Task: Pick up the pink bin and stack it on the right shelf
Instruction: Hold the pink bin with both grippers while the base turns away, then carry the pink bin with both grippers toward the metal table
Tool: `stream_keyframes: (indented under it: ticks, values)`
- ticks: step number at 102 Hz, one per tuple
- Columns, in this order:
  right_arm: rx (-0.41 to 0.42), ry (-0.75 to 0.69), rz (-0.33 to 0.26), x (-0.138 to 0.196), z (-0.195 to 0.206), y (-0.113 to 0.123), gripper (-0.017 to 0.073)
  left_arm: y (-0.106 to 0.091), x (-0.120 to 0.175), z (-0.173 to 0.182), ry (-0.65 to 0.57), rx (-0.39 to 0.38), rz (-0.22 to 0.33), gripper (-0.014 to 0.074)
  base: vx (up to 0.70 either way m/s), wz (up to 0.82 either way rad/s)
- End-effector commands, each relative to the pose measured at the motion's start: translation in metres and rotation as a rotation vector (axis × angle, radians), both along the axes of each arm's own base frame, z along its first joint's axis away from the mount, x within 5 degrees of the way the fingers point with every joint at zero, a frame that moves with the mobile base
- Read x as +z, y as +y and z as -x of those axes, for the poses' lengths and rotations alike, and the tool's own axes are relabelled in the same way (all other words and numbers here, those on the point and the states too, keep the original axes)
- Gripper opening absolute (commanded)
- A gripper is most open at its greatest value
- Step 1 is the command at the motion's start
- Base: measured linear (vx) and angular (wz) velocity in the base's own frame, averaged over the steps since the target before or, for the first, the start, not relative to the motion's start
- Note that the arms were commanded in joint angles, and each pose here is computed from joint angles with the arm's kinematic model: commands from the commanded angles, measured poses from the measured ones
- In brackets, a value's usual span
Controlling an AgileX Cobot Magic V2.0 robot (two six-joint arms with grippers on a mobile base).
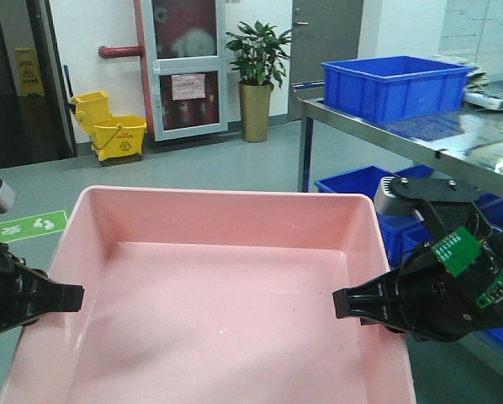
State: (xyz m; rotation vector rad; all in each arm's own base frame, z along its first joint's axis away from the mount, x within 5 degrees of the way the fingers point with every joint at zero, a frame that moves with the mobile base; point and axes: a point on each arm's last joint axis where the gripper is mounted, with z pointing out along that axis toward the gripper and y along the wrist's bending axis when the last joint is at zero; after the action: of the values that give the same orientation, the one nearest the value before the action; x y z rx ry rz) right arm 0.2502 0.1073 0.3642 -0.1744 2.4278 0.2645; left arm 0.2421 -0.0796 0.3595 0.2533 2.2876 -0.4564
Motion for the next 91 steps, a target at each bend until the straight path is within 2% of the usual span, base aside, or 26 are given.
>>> stream_keyframes:
  ticks: [1,52,91]
  values:
    - [0.010,-0.140,0.014,0.0227,0.0011,-0.0070,-0.0008,0.0021,0.0229,0.0017,-0.133,0.016,0.025,-0.0001,0.47,0.13]
    - [0.010,-0.140,0.014,0.0227,0.0011,-0.0070,-0.0008,0.0021,0.0229,0.0017,-0.133,0.016,0.025,-0.0001,0.47,0.06]
    - [0.010,-0.140,0.014,0.0227,0.0011,-0.0070,-0.0008,0.0021,0.0229,0.0017,-0.133,0.016,0.025,-0.0001,0.47,-0.26]
